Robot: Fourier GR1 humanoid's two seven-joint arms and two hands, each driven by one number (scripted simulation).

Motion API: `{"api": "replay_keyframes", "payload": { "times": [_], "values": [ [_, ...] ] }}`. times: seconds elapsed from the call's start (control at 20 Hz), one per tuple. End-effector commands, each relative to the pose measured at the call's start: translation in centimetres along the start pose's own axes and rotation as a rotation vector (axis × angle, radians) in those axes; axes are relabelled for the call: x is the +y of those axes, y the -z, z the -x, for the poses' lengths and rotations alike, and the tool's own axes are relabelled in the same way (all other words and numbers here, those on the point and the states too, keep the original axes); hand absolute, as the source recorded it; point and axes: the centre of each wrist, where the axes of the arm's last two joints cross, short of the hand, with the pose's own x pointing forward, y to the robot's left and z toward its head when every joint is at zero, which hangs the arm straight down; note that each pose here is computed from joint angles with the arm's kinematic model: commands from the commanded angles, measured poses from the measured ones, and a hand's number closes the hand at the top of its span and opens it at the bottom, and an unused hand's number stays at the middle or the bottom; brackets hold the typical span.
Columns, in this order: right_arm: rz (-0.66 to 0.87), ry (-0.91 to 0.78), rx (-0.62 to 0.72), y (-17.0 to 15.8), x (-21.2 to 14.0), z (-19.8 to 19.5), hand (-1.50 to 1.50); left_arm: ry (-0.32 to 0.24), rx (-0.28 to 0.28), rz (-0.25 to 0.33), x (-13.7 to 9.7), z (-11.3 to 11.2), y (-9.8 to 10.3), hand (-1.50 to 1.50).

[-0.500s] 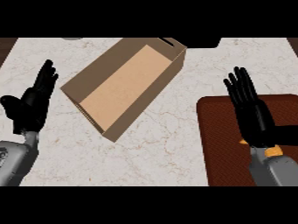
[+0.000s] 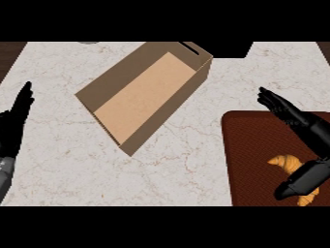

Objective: Pick the croissant from the tray and place it in the cardboard box

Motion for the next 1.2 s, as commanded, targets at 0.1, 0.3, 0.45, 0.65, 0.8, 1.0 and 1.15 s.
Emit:
{"api": "replay_keyframes", "payload": {
  "times": [0.1,0.3,0.45,0.65,0.8,1.0,1.15],
  "values": [
    [-0.177,0.106,-0.030,-7.4,-2.9,4.3,-1.50,0.064,0.049,-0.026,0.7,2.1,-1.1,0.00],
    [-0.234,0.150,-0.129,-8.4,-4.9,4.9,-1.50,0.078,0.028,-0.016,0.6,0.7,-0.2,0.00],
    [-0.263,-0.038,-0.156,-8.7,-6.6,3.9,-1.50,0.089,0.038,-0.009,0.8,2.1,-1.2,0.00],
    [-0.392,-0.342,-0.090,-7.8,-9.1,1.8,-1.50,0.088,0.038,0.014,0.3,2.0,-0.9,0.00],
    [-0.516,-0.450,-0.054,-7.7,-9.8,1.4,-1.50,0.093,0.027,0.013,-1.1,1.9,-1.3,0.00],
    [-0.661,-0.574,-0.024,-7.1,-9.7,2.4,-1.50,0.082,0.033,0.007,-0.6,1.1,-0.8,0.00],
    [-0.769,-0.693,0.021,-6.0,-9.0,3.4,-1.50,0.084,0.035,-0.003,-1.1,2.4,-0.8,0.00]
  ]
}}
